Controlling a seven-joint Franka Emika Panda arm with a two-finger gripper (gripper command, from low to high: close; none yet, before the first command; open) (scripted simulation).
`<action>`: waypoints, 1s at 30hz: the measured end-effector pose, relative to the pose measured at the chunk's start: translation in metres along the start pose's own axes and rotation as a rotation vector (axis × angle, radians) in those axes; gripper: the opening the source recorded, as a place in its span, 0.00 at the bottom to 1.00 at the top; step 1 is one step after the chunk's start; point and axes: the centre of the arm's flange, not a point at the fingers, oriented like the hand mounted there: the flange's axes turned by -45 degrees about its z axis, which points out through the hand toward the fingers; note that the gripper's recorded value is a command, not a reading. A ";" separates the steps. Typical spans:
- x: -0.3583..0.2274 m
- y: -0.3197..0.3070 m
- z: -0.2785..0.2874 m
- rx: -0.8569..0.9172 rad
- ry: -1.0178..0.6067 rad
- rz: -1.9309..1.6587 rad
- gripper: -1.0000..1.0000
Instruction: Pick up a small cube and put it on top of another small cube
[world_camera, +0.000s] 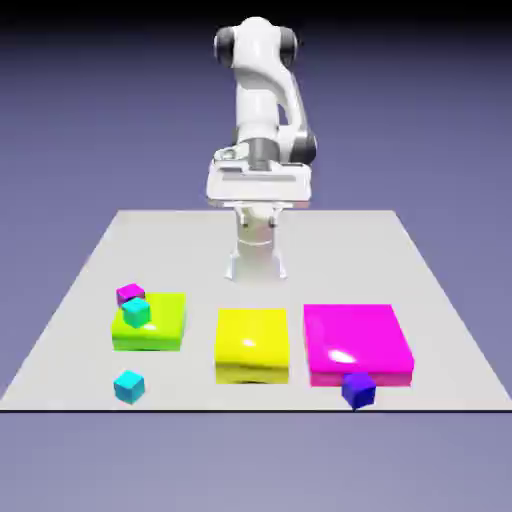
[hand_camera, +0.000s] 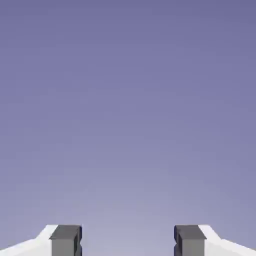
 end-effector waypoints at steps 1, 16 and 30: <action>0.003 0.001 0.010 -0.006 -0.040 -0.040 0.50; -0.008 0.059 0.175 -0.042 -0.665 -0.604 0.50; -0.095 0.153 0.316 0.018 -1.286 -1.045 0.50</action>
